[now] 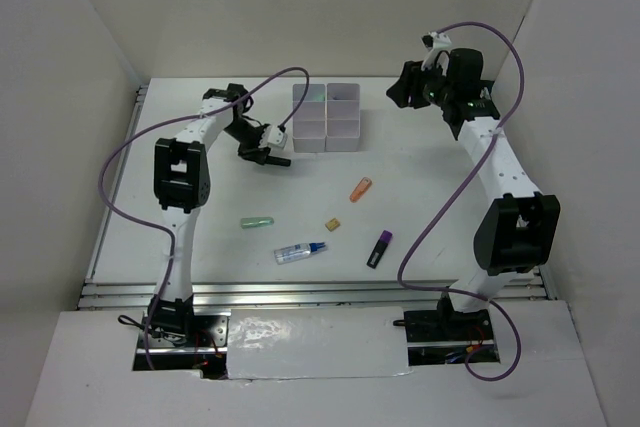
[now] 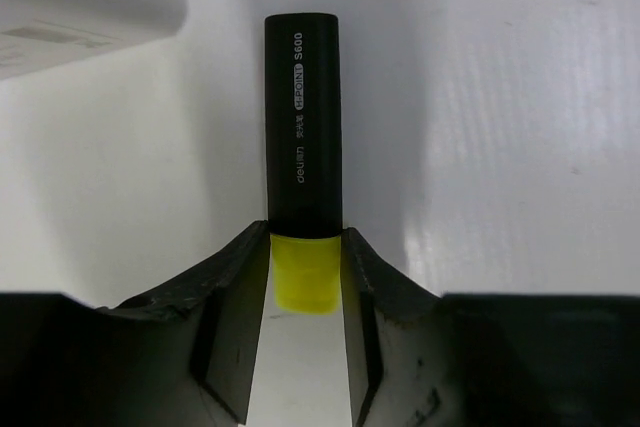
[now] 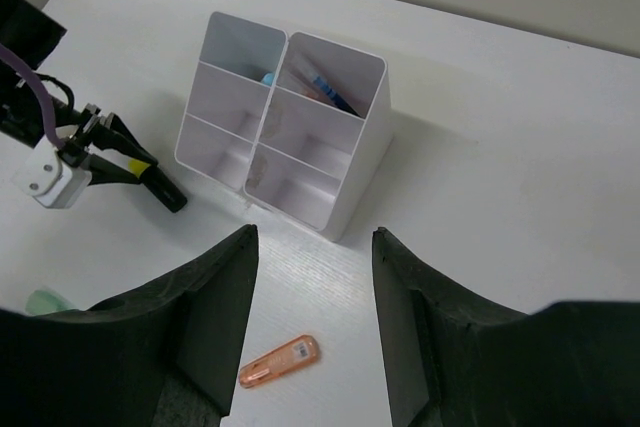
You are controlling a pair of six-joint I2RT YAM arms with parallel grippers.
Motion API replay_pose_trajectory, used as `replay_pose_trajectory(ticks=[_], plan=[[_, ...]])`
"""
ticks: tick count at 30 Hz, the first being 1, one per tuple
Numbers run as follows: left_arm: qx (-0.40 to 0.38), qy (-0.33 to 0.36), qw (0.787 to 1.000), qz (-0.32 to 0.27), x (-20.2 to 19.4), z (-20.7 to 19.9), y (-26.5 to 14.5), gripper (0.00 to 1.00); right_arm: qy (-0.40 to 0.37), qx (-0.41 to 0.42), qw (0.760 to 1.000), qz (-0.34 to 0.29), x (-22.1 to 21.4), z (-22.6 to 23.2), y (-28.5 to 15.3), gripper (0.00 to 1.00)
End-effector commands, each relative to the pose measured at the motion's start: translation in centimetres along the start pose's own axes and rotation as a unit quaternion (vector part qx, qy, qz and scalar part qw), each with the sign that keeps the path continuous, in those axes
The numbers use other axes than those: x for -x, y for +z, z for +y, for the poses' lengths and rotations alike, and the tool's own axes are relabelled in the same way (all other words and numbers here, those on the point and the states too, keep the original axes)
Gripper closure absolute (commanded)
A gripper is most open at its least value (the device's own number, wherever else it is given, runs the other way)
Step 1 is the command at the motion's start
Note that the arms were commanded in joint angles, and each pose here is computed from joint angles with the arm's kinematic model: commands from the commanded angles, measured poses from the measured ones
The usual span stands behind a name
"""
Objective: Sort the stationery into containers
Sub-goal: Move the stationery to the center of the board, then pick up the stationery from the center of the board, then place the stationery in the storage box.
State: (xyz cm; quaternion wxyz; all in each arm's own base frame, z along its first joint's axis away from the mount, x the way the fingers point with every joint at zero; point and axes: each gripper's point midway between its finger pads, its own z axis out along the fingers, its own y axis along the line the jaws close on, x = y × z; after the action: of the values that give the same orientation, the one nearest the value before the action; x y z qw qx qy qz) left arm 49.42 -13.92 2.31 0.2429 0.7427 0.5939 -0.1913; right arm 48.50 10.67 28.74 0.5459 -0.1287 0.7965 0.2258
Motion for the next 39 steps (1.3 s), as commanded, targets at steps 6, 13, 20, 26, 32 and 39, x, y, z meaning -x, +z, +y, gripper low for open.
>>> replay_pose_trajectory(ticks=[6,13,20,26,32,39], plan=[[-0.080,-0.114,0.984,0.115,-3.7,-6.7,-0.8,0.81,-0.034,0.010,0.999,-0.021,2.6,0.4,-2.2,0.45],[0.155,-0.056,0.957,0.238,-1.4,0.9,-9.5,0.98,-0.041,0.011,0.999,-0.019,1.9,-0.2,-4.9,0.46],[0.340,0.055,0.903,0.256,5.7,6.4,-16.7,1.00,-0.044,0.008,0.998,-0.033,1.8,-0.6,-7.3,0.46],[0.417,0.151,0.859,0.256,10.7,9.1,-18.6,1.00,-0.040,-0.002,0.998,-0.042,1.4,-1.5,-8.8,0.47],[0.461,0.241,0.807,0.280,13.6,11.9,-18.8,1.00,-0.035,-0.015,0.998,-0.050,1.0,-2.6,-9.2,0.46],[0.495,0.353,0.725,0.324,14.2,13.5,-17.3,1.00,-0.026,-0.028,0.997,-0.060,1.1,-3.3,-9.2,0.46]])
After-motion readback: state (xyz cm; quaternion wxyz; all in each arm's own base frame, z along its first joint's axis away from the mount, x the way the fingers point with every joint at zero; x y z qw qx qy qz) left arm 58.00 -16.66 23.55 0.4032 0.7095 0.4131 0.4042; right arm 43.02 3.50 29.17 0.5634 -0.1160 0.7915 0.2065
